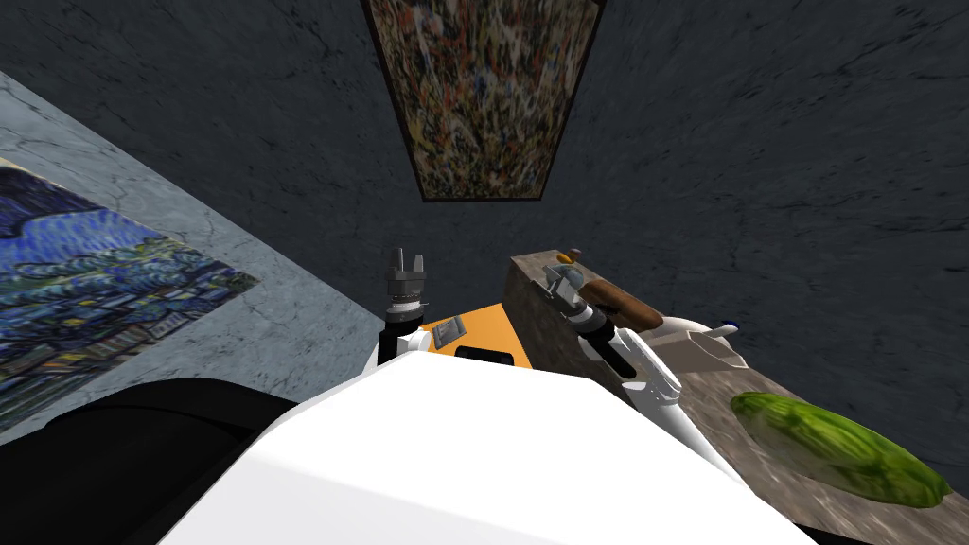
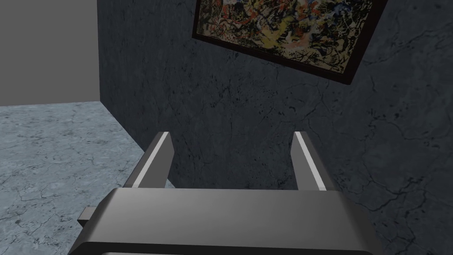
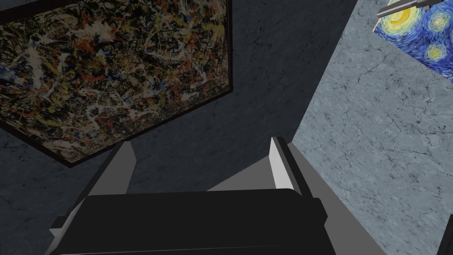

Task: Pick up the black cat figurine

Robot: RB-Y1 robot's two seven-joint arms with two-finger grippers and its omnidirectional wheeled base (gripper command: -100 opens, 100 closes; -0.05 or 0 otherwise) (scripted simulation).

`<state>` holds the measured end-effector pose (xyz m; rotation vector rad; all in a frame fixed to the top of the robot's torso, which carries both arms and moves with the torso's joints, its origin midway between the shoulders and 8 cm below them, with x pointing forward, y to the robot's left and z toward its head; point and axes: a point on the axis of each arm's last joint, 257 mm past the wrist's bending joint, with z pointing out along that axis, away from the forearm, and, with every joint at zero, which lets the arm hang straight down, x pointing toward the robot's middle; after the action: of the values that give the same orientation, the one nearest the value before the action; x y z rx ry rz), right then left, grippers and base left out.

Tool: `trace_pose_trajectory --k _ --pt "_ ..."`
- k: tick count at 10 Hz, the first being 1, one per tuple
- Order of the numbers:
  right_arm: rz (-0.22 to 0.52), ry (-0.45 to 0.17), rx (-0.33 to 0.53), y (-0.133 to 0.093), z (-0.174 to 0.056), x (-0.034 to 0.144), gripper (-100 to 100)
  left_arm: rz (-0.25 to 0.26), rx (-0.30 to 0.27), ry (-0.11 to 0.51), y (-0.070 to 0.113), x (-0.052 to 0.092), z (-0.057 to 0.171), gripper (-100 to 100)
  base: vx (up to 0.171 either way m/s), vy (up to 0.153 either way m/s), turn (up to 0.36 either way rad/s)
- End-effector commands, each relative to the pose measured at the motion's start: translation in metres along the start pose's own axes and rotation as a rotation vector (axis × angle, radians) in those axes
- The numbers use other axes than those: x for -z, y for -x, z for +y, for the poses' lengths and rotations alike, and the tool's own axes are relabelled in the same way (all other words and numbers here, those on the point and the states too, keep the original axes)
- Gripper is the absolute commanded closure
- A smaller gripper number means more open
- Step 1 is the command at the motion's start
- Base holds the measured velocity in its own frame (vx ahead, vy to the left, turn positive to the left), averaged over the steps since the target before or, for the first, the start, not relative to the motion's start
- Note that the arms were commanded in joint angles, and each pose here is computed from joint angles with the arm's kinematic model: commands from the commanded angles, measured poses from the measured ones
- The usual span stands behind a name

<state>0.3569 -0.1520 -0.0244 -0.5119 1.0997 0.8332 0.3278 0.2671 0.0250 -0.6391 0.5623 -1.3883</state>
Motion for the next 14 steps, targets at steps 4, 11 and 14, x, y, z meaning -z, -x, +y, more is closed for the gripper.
trace_pose_trajectory --k 4,11,14 --pt "0.168 0.012 0.143 -0.034 -0.022 0.021 -100 0.000 0.000 0.000 0.000 0.000 0.000 0 0.000 0.040 0.026" --pt "0.495 -0.007 0.383 -0.086 -0.088 0.091 -100 0.000 0.000 0.000 0.000 0.000 0.000 0 -0.001 0.032 0.017" --pt "0.594 -0.008 0.448 -0.094 -0.109 0.117 -100 0.000 0.000 0.000 0.000 0.000 0.000 0 -0.001 0.017 0.009"
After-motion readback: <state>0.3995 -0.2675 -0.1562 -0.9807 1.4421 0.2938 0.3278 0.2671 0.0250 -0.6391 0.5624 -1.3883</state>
